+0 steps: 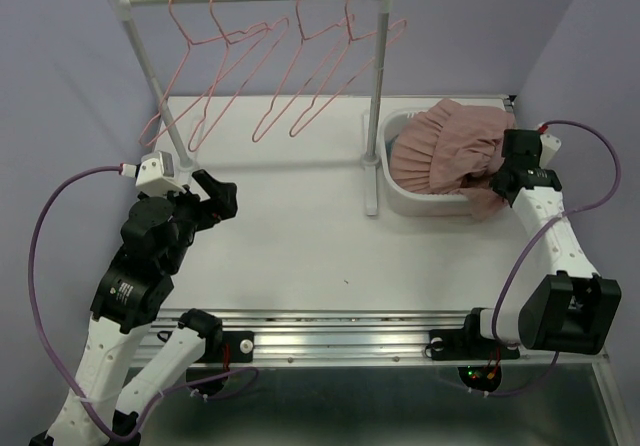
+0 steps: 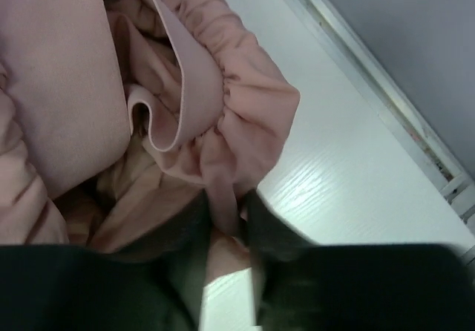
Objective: Remove the skirt from the hanger
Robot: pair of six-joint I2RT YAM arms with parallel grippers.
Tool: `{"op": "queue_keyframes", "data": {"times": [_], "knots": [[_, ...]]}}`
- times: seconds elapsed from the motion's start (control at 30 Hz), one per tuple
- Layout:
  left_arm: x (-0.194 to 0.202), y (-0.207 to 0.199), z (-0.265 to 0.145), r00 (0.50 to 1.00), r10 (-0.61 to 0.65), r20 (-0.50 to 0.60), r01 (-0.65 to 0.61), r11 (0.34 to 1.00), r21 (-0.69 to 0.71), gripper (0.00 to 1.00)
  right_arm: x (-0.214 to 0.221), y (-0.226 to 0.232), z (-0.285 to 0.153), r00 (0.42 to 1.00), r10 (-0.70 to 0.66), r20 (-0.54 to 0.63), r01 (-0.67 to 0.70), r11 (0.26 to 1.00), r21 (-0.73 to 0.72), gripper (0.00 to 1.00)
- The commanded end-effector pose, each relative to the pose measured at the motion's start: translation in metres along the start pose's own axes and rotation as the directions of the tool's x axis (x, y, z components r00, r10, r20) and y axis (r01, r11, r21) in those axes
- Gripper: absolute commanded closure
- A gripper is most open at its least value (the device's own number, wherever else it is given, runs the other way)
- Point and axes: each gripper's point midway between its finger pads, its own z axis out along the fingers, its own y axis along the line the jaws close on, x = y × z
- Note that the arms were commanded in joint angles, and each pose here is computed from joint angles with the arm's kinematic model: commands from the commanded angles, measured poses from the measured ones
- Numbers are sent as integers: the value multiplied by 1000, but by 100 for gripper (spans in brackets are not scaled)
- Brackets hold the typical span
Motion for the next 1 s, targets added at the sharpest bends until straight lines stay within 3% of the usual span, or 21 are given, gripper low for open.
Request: {"op": "queue_keyframes", "data": {"times": [0.0,0.03,0.17,0.3,0.4,0.53,0.73,0.97], "knots": [[-6,-1,3,999,9,36,-9,1000,5,1,-30,4,-9,996,41,77,-39,999,-30,92],[-5,-1,3,999,9,35,-9,1000,4,1,-29,5,-10,996,40,74,-38,999,-39,99],[-8,-2,2,999,8,42,-8,1000,6,1,-44,12,-21,994,49,103,-40,996,-85,99],[-8,-1,2,999,4,46,-4,1000,5,1,-86,40,-47,983,80,163,-39,970,-239,99],[-6,0,3,999,2,45,-2,1000,-1,1,-103,84,-55,984,84,159,-7,902,-432,99],[-3,3,6,999,-3,35,4,1000,-19,1,-123,144,-64,981,116,153,15,750,-661,99],[-1,4,8,1000,-10,26,11,1000,-29,1,-92,165,-11,987,116,109,-11,737,-676,99],[7,8,12,1000,-25,2,25,998,-51,1,-12,170,49,991,129,-34,-122,770,-626,99]]}}
